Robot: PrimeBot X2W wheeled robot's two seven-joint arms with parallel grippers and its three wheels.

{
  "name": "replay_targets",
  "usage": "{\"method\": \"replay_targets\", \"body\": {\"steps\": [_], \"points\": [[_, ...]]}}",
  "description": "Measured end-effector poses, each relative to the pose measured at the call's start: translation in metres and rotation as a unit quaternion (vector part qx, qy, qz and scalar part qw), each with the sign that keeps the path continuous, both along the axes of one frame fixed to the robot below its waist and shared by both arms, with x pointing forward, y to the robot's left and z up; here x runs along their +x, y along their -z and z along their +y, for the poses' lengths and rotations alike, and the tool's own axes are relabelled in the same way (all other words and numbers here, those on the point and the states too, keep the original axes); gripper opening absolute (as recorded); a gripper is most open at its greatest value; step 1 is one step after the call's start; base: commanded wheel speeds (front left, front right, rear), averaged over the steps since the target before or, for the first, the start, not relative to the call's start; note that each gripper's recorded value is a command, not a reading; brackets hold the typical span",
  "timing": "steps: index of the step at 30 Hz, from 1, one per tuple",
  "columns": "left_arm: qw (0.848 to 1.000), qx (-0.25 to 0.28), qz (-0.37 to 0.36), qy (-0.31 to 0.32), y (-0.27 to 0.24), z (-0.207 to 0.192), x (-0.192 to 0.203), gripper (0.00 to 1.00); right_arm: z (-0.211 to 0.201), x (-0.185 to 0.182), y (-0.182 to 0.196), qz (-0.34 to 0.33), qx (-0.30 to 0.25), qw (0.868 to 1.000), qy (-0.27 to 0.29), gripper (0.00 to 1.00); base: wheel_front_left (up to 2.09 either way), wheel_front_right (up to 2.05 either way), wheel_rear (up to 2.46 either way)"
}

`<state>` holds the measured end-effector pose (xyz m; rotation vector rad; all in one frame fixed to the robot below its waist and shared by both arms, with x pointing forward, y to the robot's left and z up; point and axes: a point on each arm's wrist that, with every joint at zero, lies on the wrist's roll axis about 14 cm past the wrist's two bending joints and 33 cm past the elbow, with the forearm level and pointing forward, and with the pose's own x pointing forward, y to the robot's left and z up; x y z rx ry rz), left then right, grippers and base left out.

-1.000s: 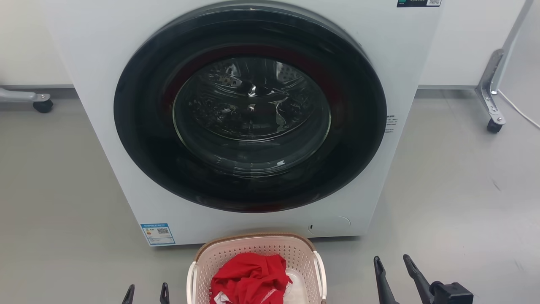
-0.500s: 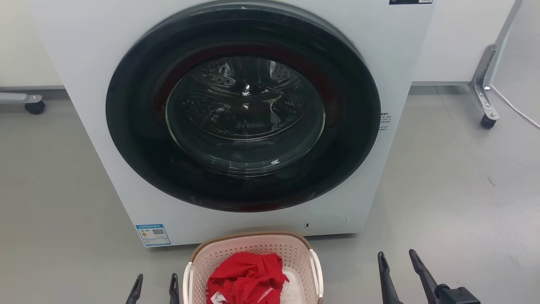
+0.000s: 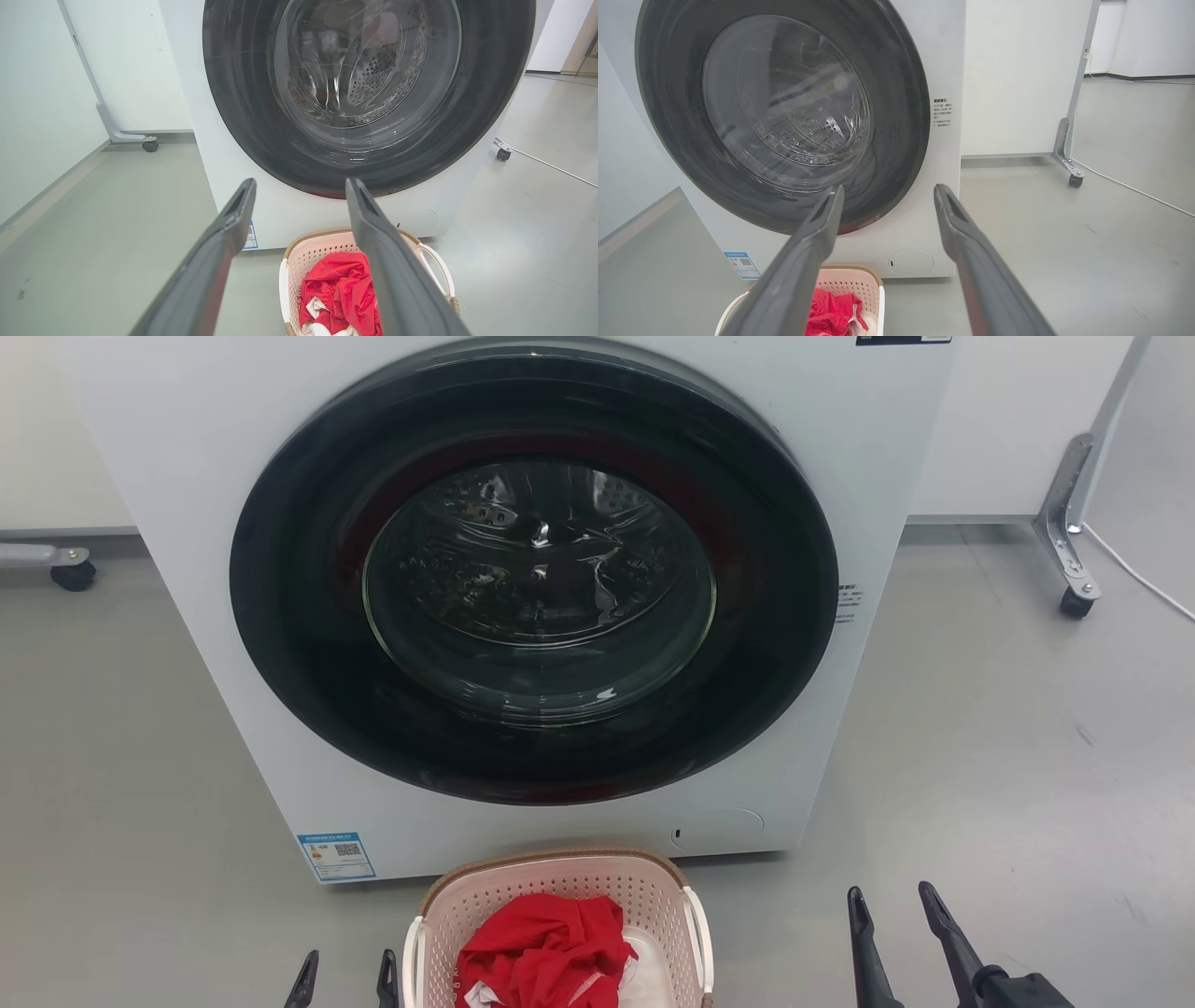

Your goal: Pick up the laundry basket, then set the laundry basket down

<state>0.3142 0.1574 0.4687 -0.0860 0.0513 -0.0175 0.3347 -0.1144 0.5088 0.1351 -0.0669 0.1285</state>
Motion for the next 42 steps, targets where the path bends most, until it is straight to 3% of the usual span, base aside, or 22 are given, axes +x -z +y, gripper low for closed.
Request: {"method": "replay_targets", "body": {"steps": [3,4,10,16,28,42], "points": [[1.000,0.000,-0.002,0.000,-0.001,0.000,0.001,1.00,-0.002,0.001,-0.001,-0.002,-0.002,1.000,0.003,1.00,0.00,0.00,0.00],[1.000,0.000,-0.003,0.000,-0.002,0.000,0.001,0.00,-0.002,0.001,-0.001,-0.002,-0.002,1.000,0.004,0.00,0.00,0.00,0.00],[1.000,0.001,0.028,-0.001,0.017,0.000,-0.005,0.00,-0.003,-0.007,0.026,0.042,-0.008,0.999,0.005,0.00,0.00,0.00,0.00],[0.999,-0.021,0.044,-0.009,0.023,0.004,-0.005,0.00,-0.010,-0.005,0.030,0.057,0.015,0.998,0.015,0.00,0.00,0.00,0.00],[0.989,-0.118,0.077,-0.036,0.032,0.012,-0.001,0.00,-0.025,0.000,0.040,0.099,0.108,0.988,0.038,0.00,0.00,0.00,0.00],[0.968,-0.226,0.091,-0.060,0.032,0.020,0.009,0.00,-0.039,0.011,0.044,0.128,0.210,0.968,0.057,0.00,0.00,0.00,0.00]]}}
